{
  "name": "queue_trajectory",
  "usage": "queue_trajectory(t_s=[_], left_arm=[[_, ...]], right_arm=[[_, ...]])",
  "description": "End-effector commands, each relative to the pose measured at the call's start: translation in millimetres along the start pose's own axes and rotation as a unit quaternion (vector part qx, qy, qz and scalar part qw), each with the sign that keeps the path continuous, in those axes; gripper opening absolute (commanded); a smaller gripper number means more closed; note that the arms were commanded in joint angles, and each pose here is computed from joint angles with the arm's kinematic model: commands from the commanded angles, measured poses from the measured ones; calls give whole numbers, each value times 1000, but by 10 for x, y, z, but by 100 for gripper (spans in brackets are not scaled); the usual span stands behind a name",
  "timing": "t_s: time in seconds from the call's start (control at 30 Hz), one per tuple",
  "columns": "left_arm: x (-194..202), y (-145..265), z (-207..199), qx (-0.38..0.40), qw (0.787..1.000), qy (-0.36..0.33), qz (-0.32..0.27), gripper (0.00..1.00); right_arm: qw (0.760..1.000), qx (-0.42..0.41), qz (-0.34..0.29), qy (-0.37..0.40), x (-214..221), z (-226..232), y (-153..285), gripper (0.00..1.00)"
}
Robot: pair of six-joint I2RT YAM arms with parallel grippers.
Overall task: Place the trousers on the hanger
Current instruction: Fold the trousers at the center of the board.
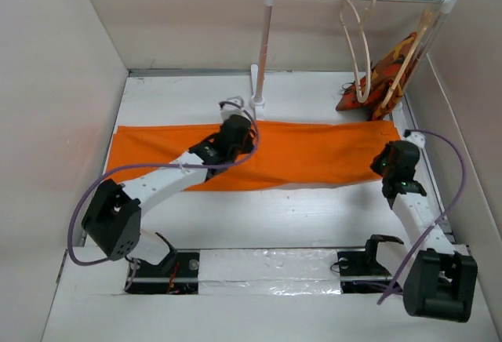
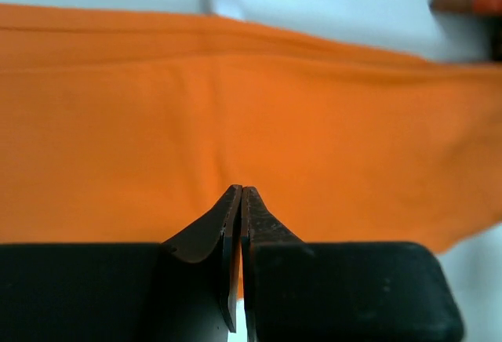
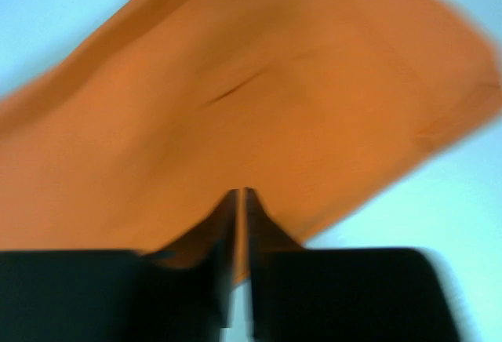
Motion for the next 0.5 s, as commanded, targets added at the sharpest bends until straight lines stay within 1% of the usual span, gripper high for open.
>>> queue_trajectory(t_s=[0.0,0.03,0.07,0.1,0.13,0.17,0.2,0.23,0.27,0.3,0.33,0.37,0.4,0.47], left_arm=[[250,107,-410,46,998,-26,-37,0],[343,182,-494,52,997,-42,-41,0],[564,338,-638,71,994,-74,-36,0],[576,430,-653,61,993,-80,-62,0],[637,509,-684,67,992,-86,-68,0],[808,611,-692,78,990,-101,-63,0],[770,705,-720,92,988,-91,-78,0],[789,760,-715,101,987,-90,-81,0],[849,753,-614,99,988,-94,-78,0],[812,855,-649,124,986,-81,-82,0],[818,877,-622,131,985,-79,-82,0],[880,866,-532,131,985,-84,-78,0],[834,916,-536,144,983,-72,-86,0],[888,910,-454,147,983,-76,-84,0]], right_arm=[[997,39,-32,-53,-164,-382,10,24],[997,20,-28,-67,-159,-420,14,40],[995,34,-36,-92,-192,-573,23,68],[993,37,-46,-101,-220,-615,2,79],[990,60,-50,-119,-192,-690,-28,85],[986,87,-55,-132,-186,-783,-55,95],[982,111,-58,-144,-180,-866,-96,97],[977,131,-36,-162,-86,-948,-190,99],[976,132,-29,-170,-80,-995,-245,99],[974,131,-35,-181,-117,-1075,-305,99],[977,98,3,-188,-4,-1048,-436,99],[979,78,5,-189,-65,-1040,-518,100],[978,73,24,-196,-76,-1045,-551,100],[975,66,21,-211,-158,-1051,-600,100]])
Point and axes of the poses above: each gripper's point midway between its finger pads, its own y axis back along the fingers, its own z axis along the line the jaws close on, x = y × z, the point moved 6 cm from there along y, back along the fingers, and after that the axes turned 5 degrees about y, right-handed, at the moved point
